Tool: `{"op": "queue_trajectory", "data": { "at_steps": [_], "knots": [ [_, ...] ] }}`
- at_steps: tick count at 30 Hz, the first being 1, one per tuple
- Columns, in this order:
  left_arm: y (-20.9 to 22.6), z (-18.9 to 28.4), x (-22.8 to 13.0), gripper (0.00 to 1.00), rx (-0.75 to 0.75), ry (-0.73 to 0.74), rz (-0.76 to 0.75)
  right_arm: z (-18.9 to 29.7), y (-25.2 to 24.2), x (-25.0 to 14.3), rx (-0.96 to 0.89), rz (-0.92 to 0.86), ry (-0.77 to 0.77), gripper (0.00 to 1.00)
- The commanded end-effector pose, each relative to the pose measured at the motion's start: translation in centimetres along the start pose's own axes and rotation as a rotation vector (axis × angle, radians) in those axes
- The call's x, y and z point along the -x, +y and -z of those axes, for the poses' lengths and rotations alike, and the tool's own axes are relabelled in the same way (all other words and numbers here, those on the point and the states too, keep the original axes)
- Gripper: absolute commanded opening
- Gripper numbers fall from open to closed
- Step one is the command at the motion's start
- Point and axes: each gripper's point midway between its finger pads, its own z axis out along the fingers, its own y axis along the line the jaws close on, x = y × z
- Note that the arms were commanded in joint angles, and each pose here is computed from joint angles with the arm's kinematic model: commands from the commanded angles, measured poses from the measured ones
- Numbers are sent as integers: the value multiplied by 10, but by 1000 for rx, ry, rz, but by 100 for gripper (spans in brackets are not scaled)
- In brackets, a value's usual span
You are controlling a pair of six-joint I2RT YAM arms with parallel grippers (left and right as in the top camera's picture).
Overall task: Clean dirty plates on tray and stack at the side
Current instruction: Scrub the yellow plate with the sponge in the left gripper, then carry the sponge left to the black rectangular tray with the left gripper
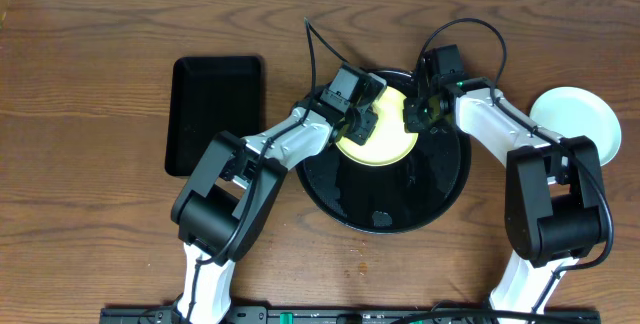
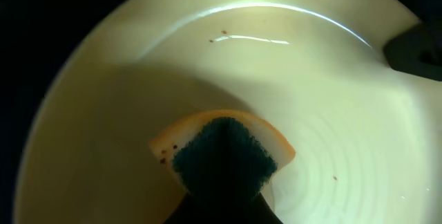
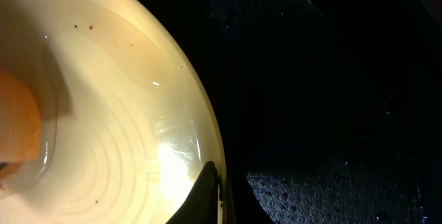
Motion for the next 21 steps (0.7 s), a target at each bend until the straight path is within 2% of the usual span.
{"op": "queue_trajectory", "data": {
  "at_steps": [1,15,21],
  "knots": [
    [-16,-24,-71,8,-101,202,23,-19,5,-31,20,-3,100,1],
    [-22,-15,-102,8,-137,330,5,-19,5,-31,20,-3,99,1],
    [-48,-8,-104,8,-307,331,-46,-19,5,-30,20,-3,99,1]
  ]
}}
